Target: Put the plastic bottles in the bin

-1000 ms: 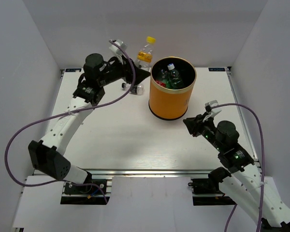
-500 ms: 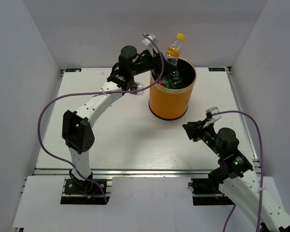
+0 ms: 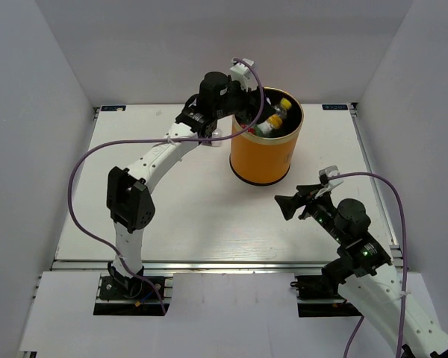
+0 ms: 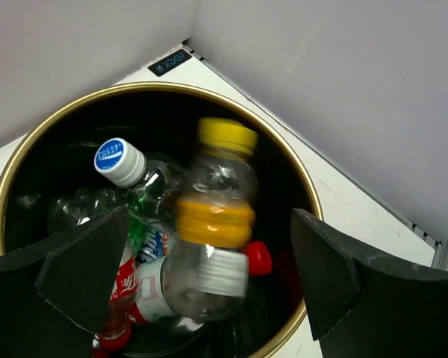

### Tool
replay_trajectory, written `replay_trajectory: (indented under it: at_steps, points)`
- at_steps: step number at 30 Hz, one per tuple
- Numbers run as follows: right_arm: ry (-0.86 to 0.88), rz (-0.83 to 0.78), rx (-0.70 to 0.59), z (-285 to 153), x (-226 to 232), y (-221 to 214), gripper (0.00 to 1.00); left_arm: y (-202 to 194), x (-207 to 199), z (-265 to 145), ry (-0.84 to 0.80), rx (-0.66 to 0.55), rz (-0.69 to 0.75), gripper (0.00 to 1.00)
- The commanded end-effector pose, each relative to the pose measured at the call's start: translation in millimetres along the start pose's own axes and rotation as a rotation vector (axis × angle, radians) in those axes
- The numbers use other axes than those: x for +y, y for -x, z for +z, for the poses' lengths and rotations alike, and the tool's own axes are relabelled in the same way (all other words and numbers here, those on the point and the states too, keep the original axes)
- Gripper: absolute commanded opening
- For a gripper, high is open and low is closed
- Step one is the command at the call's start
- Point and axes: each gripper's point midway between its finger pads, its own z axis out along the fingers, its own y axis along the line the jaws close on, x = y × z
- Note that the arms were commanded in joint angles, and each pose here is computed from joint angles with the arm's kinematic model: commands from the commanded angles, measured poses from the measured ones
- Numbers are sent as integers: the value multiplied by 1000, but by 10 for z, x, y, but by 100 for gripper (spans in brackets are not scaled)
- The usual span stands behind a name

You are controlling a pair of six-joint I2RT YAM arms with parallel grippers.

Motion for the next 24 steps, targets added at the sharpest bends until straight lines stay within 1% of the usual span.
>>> replay_trajectory:
  at_steps: [1,3,4,5,6,7,8,9,10,11,12,13,14,15,16,17,18,19,20,21,22,23,24]
  points:
    - [33,-17,-61,-13,69,167,90,493,-191,-273,9,-82,58,99]
    - [76,-29,-78,-37,143,203,90,596,-238,-396,16,-103,73,99]
    - [92,-56,-108,-32,166,255,90,766,-280,-598,27,-138,83,99]
    - [103,-67,-103,-27,180,240,90,833,-340,-715,24,-153,88,99]
    - [142,-79,-126,-26,249,296,90,926,-331,-866,35,-177,95,99]
    - [167,-103,-107,30,282,271,90,862,-299,-971,69,-171,87,99]
    - [194,-118,-125,19,354,419,90,914,-290,-1133,112,-186,95,99]
    - [230,-133,-115,28,422,441,88,1085,-396,-1481,141,-227,116,99]
    - [262,-160,-91,85,484,498,80,970,-240,-1603,240,-211,98,99]
    - [294,-171,-70,162,557,594,74,948,-149,-1752,303,-209,89,99]
    - [316,-185,-35,265,606,673,68,796,28,-1991,437,-175,70,99]
    - [311,-188,0,334,596,672,61,696,116,-2087,497,-153,63,99]
    - [317,-188,96,437,591,523,46,588,239,-2184,565,-132,43,99]
    - [310,-208,71,535,631,809,42,493,404,-2308,656,-112,37,99]
    - [305,-210,77,561,638,845,41,246,476,-2341,690,-47,18,99]
    - [263,-208,103,637,572,817,41,143,590,-2387,721,-21,1,99]
    - [258,-215,68,628,605,973,41,62,606,-2370,725,-11,-23,99]
    - [238,-217,55,638,581,1017,43,-80,676,-2369,731,18,-42,99]
    - [225,-220,33,638,578,1102,45,-218,746,-2304,731,53,-61,99]
    - [211,-215,32,629,569,1154,50,-296,806,-2250,718,63,-105,99]
    - [205,-210,45,612,564,1146,53,-362,844,-2200,706,79,-132,99]
    - [207,-203,38,579,589,1184,59,-422,854,-2113,667,93,-164,99]
    - [202,-197,39,535,578,1143,78,-529,984,-2029,675,114,-223,99]
